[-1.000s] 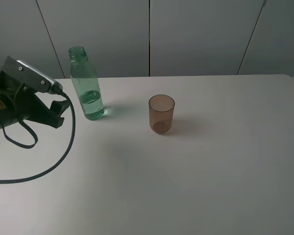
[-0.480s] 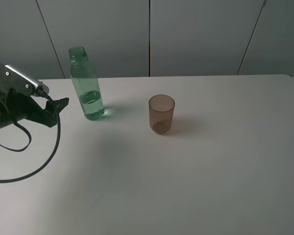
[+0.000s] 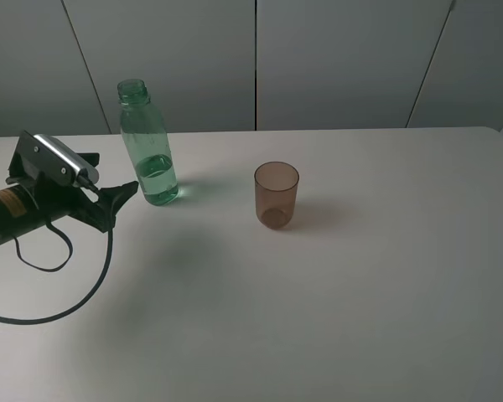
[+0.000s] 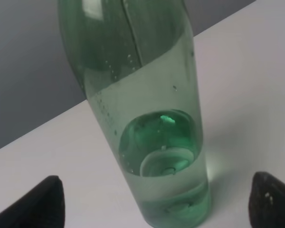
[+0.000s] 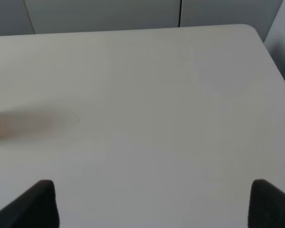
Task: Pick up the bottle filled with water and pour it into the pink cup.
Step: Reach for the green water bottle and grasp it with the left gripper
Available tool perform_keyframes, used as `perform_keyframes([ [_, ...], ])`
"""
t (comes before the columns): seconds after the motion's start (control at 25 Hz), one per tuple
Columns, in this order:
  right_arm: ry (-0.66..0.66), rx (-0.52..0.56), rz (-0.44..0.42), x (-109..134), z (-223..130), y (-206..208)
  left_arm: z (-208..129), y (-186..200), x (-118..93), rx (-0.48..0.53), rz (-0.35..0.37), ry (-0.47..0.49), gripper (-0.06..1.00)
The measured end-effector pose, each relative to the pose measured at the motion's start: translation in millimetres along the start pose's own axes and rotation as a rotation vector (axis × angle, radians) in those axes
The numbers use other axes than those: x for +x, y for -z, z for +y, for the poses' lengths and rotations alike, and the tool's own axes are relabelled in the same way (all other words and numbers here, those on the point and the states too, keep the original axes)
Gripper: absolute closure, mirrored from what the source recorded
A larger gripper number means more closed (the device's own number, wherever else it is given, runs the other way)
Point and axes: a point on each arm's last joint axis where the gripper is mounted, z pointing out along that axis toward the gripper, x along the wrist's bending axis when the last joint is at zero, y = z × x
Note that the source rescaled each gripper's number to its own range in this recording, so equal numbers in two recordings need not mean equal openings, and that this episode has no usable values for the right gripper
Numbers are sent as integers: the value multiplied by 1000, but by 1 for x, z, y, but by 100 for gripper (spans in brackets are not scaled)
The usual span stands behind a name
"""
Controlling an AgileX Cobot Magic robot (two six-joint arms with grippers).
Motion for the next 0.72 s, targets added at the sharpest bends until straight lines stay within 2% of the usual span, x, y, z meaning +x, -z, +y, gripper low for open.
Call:
perform_keyframes([
  [0.2,0,0,0,0,0,0,-2,-14,6,-18,0,-8,-6],
  [0.4,0,0,0,0,0,0,-1,-25,8,-48,-33,-31,-6],
  [0.72,0,0,0,0,0,0,-7,-40,12,-57,-49,5,-6],
])
